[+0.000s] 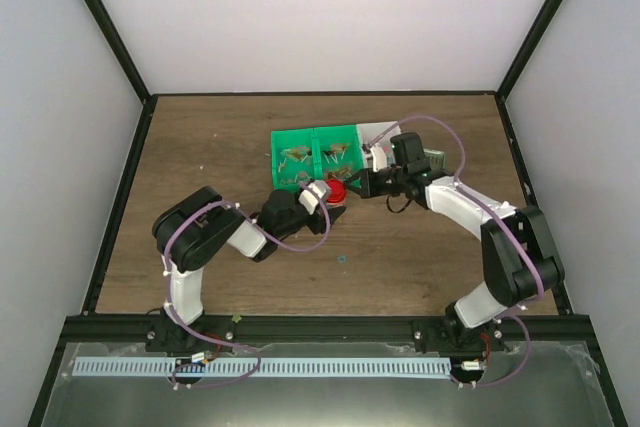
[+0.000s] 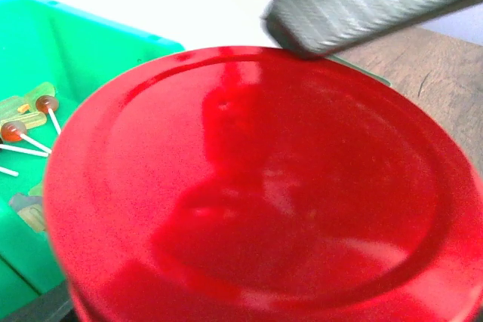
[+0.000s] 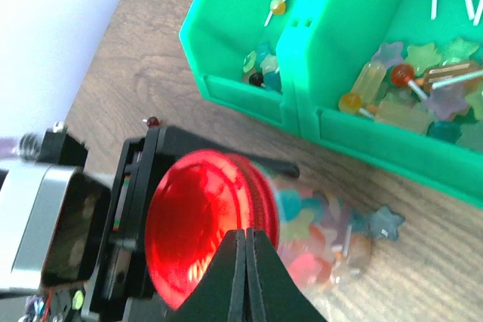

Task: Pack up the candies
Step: Screw the bottle lid onto the packing bottle.

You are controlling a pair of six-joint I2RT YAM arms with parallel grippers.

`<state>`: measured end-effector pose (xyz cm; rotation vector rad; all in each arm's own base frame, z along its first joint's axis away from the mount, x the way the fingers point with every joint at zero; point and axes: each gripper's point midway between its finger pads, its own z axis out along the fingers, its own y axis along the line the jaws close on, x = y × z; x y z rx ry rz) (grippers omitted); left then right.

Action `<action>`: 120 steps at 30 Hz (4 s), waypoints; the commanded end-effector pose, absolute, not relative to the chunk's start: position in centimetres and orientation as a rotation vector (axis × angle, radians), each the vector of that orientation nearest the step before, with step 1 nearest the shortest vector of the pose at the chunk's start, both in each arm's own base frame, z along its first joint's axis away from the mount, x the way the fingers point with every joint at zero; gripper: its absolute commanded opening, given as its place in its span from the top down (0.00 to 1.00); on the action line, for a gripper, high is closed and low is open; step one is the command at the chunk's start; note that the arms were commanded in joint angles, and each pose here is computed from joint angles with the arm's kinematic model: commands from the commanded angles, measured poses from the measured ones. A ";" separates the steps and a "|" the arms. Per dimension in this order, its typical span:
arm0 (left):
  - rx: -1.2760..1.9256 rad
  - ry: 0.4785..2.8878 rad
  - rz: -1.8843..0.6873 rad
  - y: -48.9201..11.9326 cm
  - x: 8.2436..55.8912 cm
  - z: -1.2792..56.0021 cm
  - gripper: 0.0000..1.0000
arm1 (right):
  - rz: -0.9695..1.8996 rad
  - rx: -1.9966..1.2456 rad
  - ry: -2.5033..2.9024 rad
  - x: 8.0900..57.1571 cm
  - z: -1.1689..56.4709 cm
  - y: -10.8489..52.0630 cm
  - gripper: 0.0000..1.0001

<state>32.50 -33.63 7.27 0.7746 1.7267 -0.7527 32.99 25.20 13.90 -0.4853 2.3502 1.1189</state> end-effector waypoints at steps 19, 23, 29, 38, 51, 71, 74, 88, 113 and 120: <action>0.860 1.927 -0.843 -31.4 28.7 1.7 0.33 | 1.188 -0.383 2.416 32.6 16.8 24.4 0.96; 0.873 1.936 -0.859 -31.2 28.0 1.6 0.33 | 1.194 -0.432 2.395 34.1 16.6 25.7 0.90; 0.888 1.940 -0.859 -31.1 27.8 1.5 0.33 | 1.188 -0.515 2.416 35.2 15.6 28.5 0.82; 0.866 1.938 -0.871 -31.1 27.8 1.6 0.33 | 1.201 -0.554 2.447 34.7 14.5 29.3 0.83; 0.854 1.934 -0.879 -30.8 27.5 1.7 0.33 | 1.267 -0.607 2.434 31.6 14.3 28.9 0.83; 0.821 1.936 -0.857 -31.4 29.0 1.9 0.33 | 1.368 -0.669 2.536 26.6 11.1 28.1 0.99; 0.818 1.950 -0.850 -31.6 29.4 1.8 0.33 | 1.380 -0.707 2.566 25.3 10.3 28.1 0.99; 0.743 1.979 -0.801 -31.5 32.0 1.5 0.35 | 1.431 -0.681 2.618 21.3 9.2 26.4 0.99; 0.823 2.004 -0.774 -30.8 31.0 -0.5 0.35 | 1.283 -0.513 2.512 24.9 14.0 23.8 0.96; 0.895 2.022 -0.760 -29.8 29.1 -1.8 0.34 | 1.202 -0.516 2.430 30.7 15.8 24.6 0.71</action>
